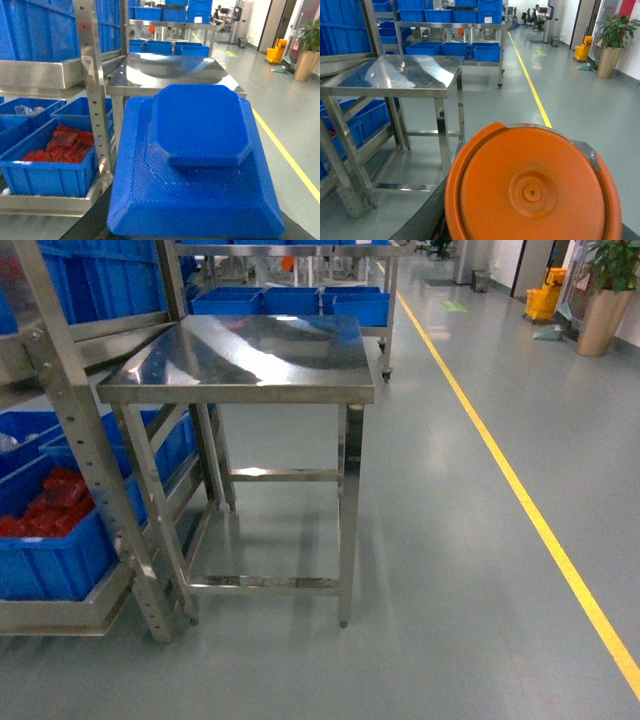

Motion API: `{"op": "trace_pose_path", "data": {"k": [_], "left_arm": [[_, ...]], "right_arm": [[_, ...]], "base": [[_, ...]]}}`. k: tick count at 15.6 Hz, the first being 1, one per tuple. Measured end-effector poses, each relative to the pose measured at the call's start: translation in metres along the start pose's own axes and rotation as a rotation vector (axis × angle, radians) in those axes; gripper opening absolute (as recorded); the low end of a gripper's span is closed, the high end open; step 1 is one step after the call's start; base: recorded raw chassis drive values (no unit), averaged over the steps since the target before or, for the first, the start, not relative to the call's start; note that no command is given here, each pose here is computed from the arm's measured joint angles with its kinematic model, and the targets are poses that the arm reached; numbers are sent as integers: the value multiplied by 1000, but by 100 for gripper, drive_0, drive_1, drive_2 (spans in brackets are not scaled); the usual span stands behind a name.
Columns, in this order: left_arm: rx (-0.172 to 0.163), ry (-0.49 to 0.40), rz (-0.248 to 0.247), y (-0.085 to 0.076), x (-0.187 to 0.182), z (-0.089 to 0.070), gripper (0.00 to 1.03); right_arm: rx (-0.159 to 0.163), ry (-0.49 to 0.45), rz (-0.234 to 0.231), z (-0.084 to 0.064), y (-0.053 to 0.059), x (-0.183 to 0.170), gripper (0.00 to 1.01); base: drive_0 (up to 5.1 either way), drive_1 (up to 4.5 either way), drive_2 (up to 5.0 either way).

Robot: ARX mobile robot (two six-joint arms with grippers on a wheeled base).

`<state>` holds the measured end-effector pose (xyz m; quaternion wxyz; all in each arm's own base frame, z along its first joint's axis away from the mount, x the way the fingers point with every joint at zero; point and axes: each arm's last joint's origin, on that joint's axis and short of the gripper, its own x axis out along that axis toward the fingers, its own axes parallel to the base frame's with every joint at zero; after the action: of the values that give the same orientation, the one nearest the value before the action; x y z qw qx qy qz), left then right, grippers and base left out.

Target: Sort blue parts and orange caps into right shelf containers

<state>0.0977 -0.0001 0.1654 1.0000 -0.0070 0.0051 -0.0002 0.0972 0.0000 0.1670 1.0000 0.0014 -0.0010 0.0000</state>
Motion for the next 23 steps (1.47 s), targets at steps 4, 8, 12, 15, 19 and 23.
{"op": "trace_pose_path", "data": {"k": [4,8,12,15,19,23], "left_arm": [[0,-3,-1,0,0,0,42],[0,-3,0,0,0,0,42],[0,-1,-1,0,0,0,42],[0,-4,-1,0,0,0,42],[0,-3,0,0,0,0,42],[0,-2,-1,0,0,0,42]], "right_arm": [[0,2,0,0,0,0,46],[0,0,0,0,0,0,46],[0,0,-2,0,0,0,46],[0,0,-2,0,0,0,46],[0,1,-1,0,0,0,46],[0,1,-1,0,0,0,46]], "base": [[-1,427,-430],[0,0,0],[-481,265,265],[-482,263,263],[-491,254,254],[-495,251,251]]}}
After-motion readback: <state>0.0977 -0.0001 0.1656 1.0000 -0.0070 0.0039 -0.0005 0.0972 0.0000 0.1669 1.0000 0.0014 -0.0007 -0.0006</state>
